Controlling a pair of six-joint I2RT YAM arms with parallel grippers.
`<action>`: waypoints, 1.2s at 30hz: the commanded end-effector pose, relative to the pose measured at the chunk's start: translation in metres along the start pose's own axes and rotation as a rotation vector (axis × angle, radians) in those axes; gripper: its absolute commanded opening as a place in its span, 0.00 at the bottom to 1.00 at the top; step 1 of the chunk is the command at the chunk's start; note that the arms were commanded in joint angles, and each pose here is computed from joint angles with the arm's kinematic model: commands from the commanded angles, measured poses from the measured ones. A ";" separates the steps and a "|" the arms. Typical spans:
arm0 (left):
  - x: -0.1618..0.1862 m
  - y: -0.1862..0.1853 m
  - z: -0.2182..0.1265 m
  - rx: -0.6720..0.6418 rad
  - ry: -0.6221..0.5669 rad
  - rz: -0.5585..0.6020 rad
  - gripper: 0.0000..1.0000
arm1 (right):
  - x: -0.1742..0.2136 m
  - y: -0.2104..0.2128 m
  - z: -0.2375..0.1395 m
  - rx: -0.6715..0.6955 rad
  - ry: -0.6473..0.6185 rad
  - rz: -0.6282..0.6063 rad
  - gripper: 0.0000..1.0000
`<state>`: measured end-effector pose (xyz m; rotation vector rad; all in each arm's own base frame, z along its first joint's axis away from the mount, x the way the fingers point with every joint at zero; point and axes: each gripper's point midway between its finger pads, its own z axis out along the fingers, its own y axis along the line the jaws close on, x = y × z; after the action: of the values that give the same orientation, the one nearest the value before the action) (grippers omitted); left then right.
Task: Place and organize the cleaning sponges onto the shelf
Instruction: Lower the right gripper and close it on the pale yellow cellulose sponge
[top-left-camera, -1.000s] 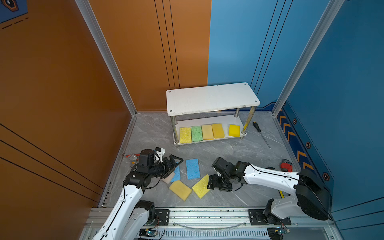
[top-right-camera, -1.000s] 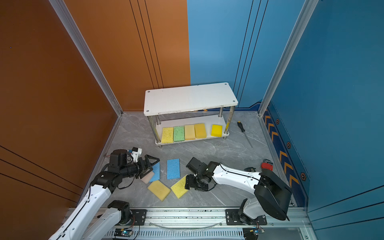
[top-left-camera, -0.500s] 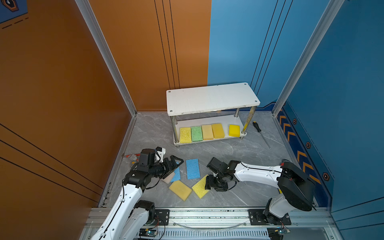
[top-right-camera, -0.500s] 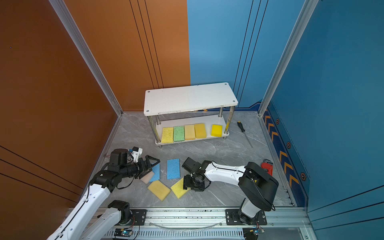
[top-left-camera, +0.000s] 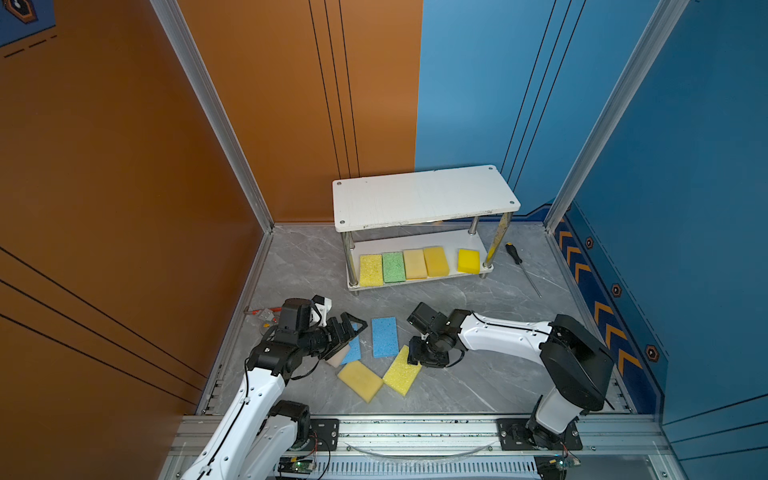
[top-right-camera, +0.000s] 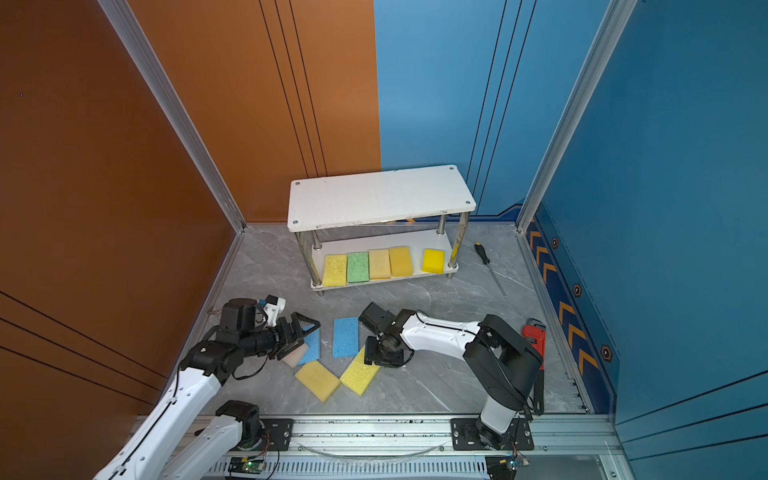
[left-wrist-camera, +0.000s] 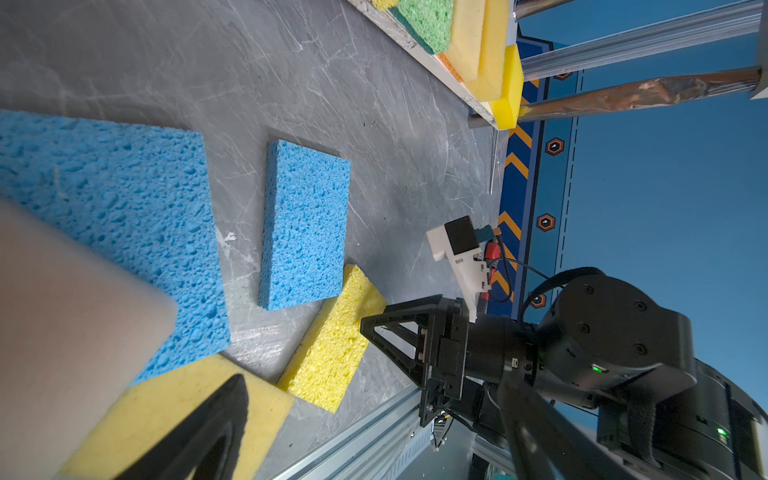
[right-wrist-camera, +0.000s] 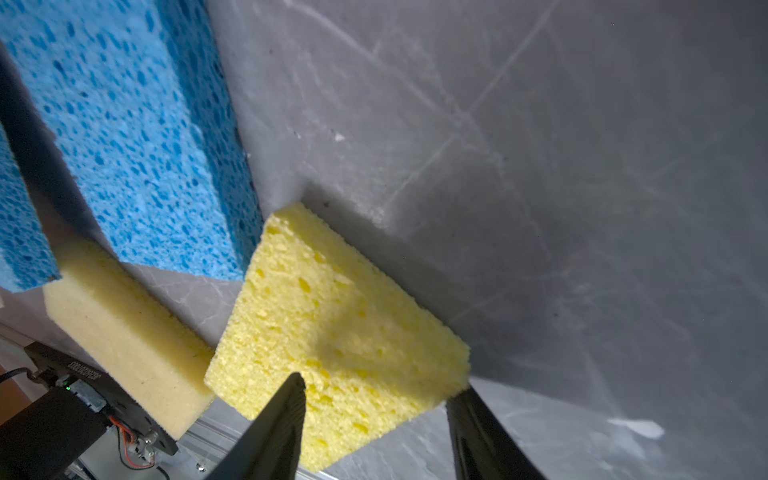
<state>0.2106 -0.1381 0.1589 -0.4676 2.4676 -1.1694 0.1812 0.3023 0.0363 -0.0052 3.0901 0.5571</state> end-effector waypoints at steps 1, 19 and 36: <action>-0.001 -0.006 -0.006 0.002 -0.014 0.028 0.95 | -0.010 -0.011 -0.003 0.068 -0.038 -0.004 0.52; -0.002 0.000 -0.005 -0.004 -0.020 -0.002 0.95 | -0.030 -0.009 -0.007 0.102 -0.095 -0.044 0.54; 0.002 0.003 -0.006 0.003 -0.020 -0.021 0.95 | 0.025 -0.002 0.003 0.081 0.049 -0.096 0.61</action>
<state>0.2088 -0.1358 0.1633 -0.4758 2.4460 -1.1730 0.1662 0.3090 0.0410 -0.1704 3.0842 0.4933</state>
